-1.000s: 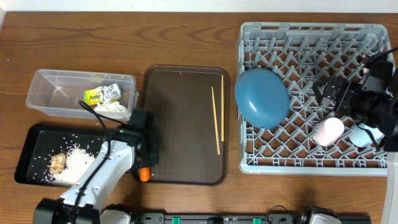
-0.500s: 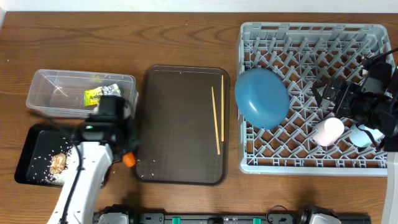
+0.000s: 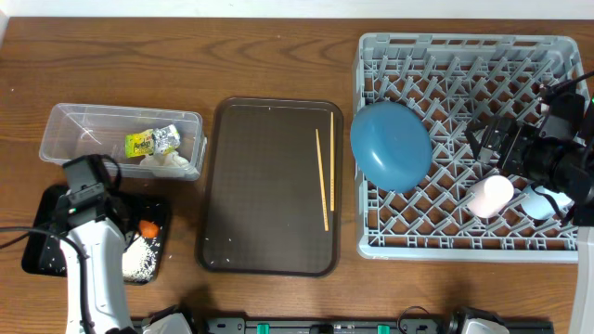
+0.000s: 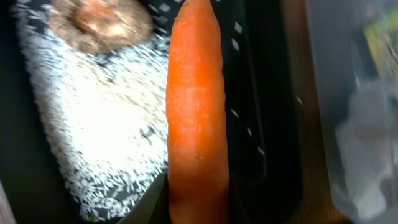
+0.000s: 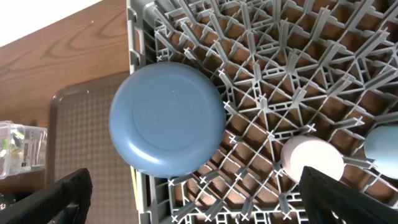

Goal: Sort waste into correct bins and load items into the dishwasher rack
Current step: 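Carry the carrot left and drop it onto the black tray, then grasp one chopstick with the right gripper and lift it, then place the chopstick upright in the rack with the right gripper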

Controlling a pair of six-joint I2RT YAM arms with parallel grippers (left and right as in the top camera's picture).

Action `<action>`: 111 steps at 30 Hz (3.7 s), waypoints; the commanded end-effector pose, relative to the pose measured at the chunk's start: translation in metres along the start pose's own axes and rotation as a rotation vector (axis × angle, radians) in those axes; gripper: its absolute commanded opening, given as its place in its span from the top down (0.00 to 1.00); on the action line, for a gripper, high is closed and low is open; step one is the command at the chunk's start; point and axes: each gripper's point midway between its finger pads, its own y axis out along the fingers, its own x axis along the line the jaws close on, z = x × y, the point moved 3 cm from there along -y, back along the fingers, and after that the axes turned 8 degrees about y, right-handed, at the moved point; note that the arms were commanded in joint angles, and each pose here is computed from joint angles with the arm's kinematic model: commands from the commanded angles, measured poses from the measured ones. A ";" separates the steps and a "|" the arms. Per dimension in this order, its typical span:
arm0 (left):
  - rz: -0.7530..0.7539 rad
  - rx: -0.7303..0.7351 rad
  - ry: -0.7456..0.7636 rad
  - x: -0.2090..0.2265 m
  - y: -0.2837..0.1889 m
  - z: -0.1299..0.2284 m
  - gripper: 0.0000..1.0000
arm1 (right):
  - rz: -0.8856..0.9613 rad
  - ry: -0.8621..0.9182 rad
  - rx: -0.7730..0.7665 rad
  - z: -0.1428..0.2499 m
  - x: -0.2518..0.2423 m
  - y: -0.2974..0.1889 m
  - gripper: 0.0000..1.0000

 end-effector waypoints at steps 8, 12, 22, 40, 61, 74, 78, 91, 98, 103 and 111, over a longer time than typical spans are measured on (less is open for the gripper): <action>-0.032 -0.007 -0.004 0.012 0.011 -0.010 0.62 | -0.005 -0.023 0.011 0.002 0.003 0.000 0.01; 0.021 0.009 0.065 0.002 0.006 -0.011 0.42 | -0.010 -0.064 0.018 0.004 0.006 0.001 0.01; 0.501 0.030 0.565 -0.084 -0.068 -0.008 0.26 | -0.255 -0.312 0.094 0.034 0.079 0.006 0.01; 0.479 -0.035 0.949 -0.094 -0.148 0.016 0.04 | 0.021 -0.505 0.281 0.166 0.190 0.163 0.42; 0.484 -0.050 0.948 -0.090 -0.155 0.018 0.02 | 0.282 -0.258 0.352 0.215 0.148 0.295 0.46; 0.485 -0.049 0.948 -0.090 -0.155 0.018 0.02 | 0.274 -0.239 0.457 0.240 0.137 0.323 0.96; 0.485 -0.049 0.948 -0.090 -0.155 0.018 0.02 | 0.219 -0.317 0.422 0.229 0.155 0.316 0.99; 0.485 -0.049 0.948 -0.090 -0.155 0.018 0.02 | -0.063 -0.461 0.234 0.136 0.211 0.171 0.99; 0.485 -0.049 0.948 -0.090 -0.155 0.018 0.02 | 0.090 -0.401 0.108 0.062 0.136 0.100 0.99; 0.485 -0.049 0.948 -0.090 -0.155 0.018 0.02 | 0.241 -0.345 0.137 0.027 0.067 0.093 0.99; 0.485 -0.049 0.948 -0.090 -0.155 0.018 0.02 | 0.367 -0.321 0.259 0.007 -0.006 0.127 0.99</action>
